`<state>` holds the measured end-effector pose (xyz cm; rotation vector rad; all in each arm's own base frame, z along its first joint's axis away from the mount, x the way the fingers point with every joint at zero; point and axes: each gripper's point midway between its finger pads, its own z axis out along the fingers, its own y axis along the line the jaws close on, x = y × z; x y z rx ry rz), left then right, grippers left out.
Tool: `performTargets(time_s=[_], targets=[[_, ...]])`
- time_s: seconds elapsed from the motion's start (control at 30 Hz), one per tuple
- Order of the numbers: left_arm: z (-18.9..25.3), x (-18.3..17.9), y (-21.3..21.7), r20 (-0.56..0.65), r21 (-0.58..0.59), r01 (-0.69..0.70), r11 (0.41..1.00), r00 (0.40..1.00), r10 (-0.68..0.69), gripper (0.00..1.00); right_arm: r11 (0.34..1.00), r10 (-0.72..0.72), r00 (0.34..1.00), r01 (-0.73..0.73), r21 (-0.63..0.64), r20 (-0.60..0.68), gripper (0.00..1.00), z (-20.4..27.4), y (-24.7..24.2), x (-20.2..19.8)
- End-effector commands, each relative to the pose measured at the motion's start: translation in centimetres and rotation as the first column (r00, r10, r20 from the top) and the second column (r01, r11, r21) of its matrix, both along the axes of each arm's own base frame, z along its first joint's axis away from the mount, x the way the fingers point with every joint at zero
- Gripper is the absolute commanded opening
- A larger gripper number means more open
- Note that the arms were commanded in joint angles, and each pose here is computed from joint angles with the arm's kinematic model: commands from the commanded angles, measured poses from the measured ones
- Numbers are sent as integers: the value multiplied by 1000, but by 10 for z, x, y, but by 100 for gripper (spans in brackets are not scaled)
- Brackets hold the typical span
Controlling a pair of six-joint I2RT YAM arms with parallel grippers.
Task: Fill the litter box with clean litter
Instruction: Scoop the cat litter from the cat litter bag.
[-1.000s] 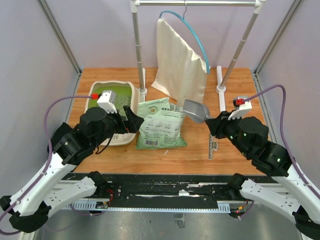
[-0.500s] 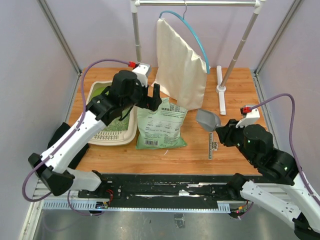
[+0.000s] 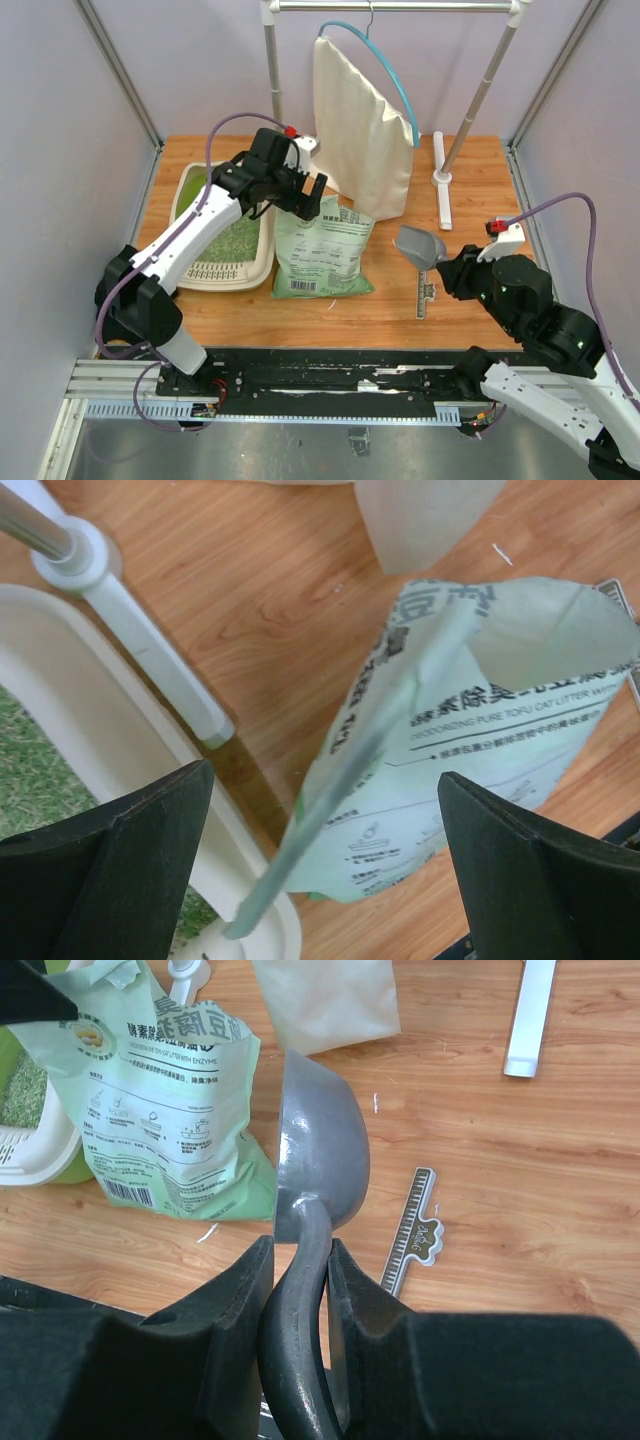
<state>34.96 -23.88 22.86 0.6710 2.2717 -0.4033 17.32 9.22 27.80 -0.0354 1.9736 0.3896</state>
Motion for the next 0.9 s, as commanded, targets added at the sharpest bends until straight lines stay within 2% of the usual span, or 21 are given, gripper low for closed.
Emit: performTargets(time_s=[0.0, 0.13, 0.27, 0.37, 0.63, 0.77, 0.87], targets=[[20, 17, 3, 59, -32, 50, 998, 997, -48, 99, 999, -16, 1000, 15, 42, 18, 1, 11, -3, -1], [0, -6, -11, -50, -68, 187, 980, 980, -190, 90, 999, -5, 1000, 4, 46, 13, 1, 12, 0, -1], [-19, -26, -16, -114, -107, 251, 962, 958, -263, 66, 997, 43, 999, -43, 60, 3, 1, 19, 11, -3], [-18, -37, -20, -99, -155, 279, 948, 950, -296, 50, 994, 85, 996, -84, 74, -6, 1, 30, 18, -6], [20, -71, -27, 3, -271, 387, 882, 916, -401, 2, 977, 185, 983, -184, 105, -7, 1, 61, 32, -17], [31, -100, -27, 76, -325, 466, 823, 880, -468, 1, 965, 224, 974, -224, 134, 11, 1, 77, 36, -24], [37, -121, -28, 177, -333, 541, 773, 841, -512, 0, 958, 258, 966, -255, 129, -7, 1, 80, 40, -27]])
